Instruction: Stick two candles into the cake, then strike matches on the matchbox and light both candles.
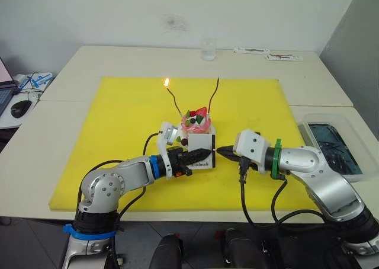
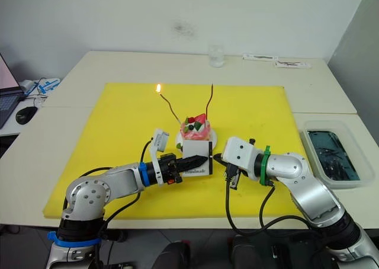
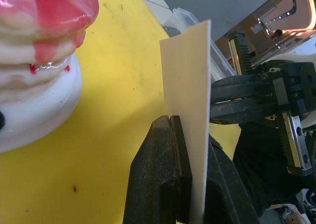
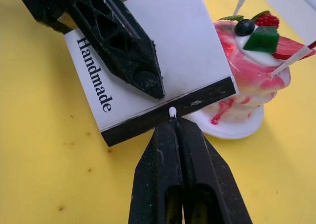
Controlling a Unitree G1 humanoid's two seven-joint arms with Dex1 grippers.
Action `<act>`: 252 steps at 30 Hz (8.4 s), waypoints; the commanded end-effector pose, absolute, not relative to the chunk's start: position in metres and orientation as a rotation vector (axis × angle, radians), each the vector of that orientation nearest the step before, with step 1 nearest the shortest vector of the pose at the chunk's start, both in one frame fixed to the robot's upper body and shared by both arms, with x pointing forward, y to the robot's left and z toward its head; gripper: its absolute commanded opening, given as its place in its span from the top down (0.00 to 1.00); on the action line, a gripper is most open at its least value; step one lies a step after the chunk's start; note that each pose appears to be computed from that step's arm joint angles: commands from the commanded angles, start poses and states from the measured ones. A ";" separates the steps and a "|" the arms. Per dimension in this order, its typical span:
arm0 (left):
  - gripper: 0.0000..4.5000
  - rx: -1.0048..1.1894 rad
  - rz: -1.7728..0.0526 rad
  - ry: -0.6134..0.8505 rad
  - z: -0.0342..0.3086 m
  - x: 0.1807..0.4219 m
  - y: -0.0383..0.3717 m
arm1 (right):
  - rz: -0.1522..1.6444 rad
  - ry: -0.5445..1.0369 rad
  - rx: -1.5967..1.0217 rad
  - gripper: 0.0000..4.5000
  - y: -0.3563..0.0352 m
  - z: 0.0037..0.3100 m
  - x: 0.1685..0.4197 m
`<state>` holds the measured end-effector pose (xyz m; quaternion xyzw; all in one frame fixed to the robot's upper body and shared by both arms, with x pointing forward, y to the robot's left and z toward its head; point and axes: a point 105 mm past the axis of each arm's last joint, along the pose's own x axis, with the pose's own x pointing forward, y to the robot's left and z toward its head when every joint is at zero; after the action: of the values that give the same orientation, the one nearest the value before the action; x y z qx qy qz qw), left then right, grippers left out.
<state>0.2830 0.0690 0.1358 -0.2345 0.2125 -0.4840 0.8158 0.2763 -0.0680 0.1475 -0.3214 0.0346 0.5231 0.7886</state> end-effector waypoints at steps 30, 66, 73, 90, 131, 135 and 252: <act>1.00 -0.353 -1.056 0.319 0.162 0.273 0.086 | 1.169 0.036 -0.640 0.99 -0.064 0.185 0.268; 1.00 -0.364 -1.094 0.189 0.211 0.275 0.094 | 1.344 0.152 -0.726 0.99 -0.058 0.149 0.247; 1.00 -0.341 -1.062 0.250 0.192 0.270 0.098 | 1.266 0.131 -0.703 0.99 -0.066 0.166 0.260; 1.00 -0.248 -1.038 0.270 0.169 0.274 0.088 | 1.177 0.059 -0.658 0.99 -0.059 0.187 0.272; 1.00 -0.563 -1.097 0.155 0.224 0.283 0.087 | 1.345 0.156 -0.783 0.99 -0.048 0.135 0.252; 1.00 -0.513 -1.099 0.178 0.232 0.278 0.104 | 1.308 0.144 -0.760 0.99 -0.057 0.150 0.254; 1.00 -0.358 -1.080 0.359 0.157 0.260 0.098 | 0.869 -0.233 -0.787 0.99 -0.082 0.279 0.344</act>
<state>0.2603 0.1009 0.1486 -0.1725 0.1889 -0.4977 0.8288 0.3480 -0.0819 0.2549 -0.3607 -0.0662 0.4232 0.8285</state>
